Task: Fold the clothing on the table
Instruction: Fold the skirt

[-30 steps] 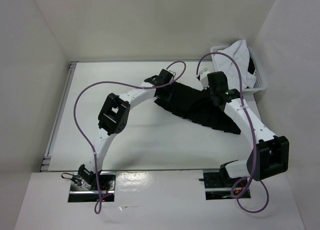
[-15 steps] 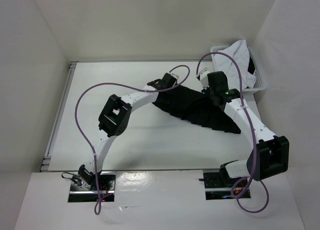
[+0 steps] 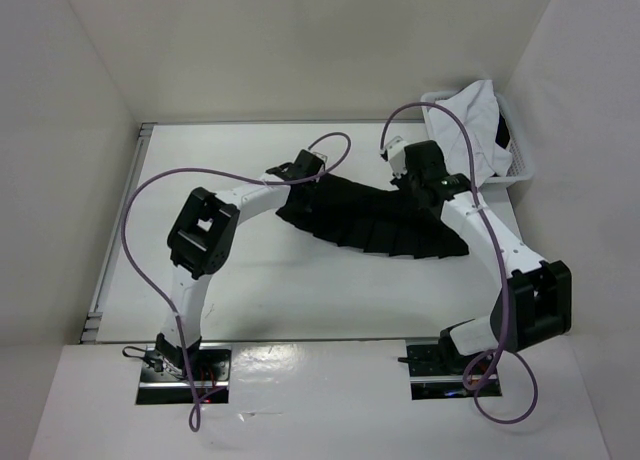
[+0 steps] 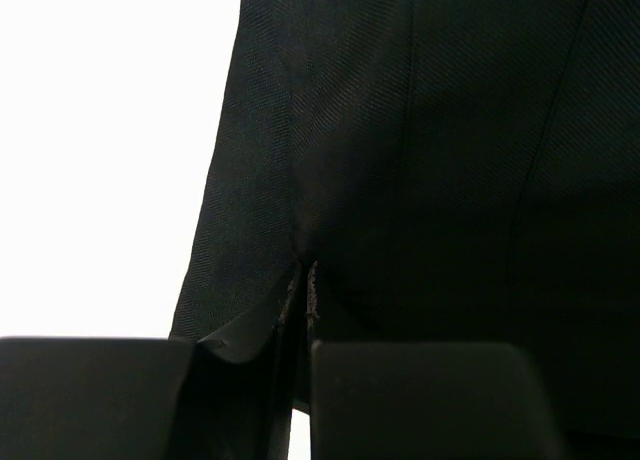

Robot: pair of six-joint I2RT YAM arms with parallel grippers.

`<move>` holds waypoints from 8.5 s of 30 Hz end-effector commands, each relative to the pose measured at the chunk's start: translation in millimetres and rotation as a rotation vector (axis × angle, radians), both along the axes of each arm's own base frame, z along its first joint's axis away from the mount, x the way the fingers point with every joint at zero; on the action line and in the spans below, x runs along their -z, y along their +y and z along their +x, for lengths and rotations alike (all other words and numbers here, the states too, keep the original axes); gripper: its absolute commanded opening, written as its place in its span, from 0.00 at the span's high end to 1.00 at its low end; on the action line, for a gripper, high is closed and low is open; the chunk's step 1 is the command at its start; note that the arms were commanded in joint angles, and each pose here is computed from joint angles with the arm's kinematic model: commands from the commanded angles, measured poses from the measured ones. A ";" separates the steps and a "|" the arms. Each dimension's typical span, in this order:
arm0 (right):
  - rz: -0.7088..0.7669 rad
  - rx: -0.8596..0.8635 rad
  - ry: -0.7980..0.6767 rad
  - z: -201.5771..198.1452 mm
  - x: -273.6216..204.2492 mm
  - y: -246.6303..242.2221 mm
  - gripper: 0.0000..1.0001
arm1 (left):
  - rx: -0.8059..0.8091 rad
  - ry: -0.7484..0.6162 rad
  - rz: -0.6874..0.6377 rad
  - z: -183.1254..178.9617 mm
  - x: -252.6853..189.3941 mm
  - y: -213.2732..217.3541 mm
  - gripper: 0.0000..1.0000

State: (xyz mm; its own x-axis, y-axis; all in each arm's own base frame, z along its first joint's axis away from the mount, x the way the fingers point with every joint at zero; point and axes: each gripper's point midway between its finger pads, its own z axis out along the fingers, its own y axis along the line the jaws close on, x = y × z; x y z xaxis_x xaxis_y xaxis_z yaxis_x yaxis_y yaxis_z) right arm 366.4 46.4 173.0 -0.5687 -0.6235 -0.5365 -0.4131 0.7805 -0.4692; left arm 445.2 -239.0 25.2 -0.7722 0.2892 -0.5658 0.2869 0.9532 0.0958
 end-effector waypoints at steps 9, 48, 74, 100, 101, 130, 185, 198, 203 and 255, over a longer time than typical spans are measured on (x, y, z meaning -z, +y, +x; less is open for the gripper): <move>-0.105 -0.110 0.031 -2.9 9.3 43.7 1.00 | -0.194 0.155 0.182 -24.0 23.4 115.9 0.92; 0.029 -0.224 0.187 -27.2 24.7 83.6 0.42 | -0.190 0.127 0.150 -20.7 7.5 125.2 0.92; 0.244 -0.116 0.384 6.0 92.7 74.4 0.48 | -0.141 0.161 0.129 -43.8 13.0 125.7 0.92; 0.076 -0.331 0.383 -56.3 58.8 113.0 0.44 | -0.128 0.167 0.097 -49.7 -7.1 135.2 0.98; 0.063 -0.344 0.389 -60.4 59.2 116.2 0.44 | -0.117 0.177 0.080 -50.7 -8.5 131.6 0.91; 0.019 -0.369 0.416 -78.8 72.5 120.7 0.44 | 0.065 0.368 -0.181 -88.7 -19.5 113.5 0.40; -0.184 -0.441 0.362 -105.2 126.0 144.0 0.20 | 0.051 0.392 -0.176 -90.6 -10.3 121.4 1.00; -0.253 -0.378 0.274 -86.7 137.2 134.7 0.30 | 0.045 0.368 -0.162 -91.1 -15.3 125.0 1.00; -0.274 -0.371 0.252 -81.1 137.0 133.5 0.51 | 0.042 0.357 -0.156 -90.0 -18.2 126.4 1.00; -0.323 0.084 -0.550 137.0 -123.5 95.5 0.99 | 0.175 -0.108 -0.352 16.9 -185.5 156.9 1.00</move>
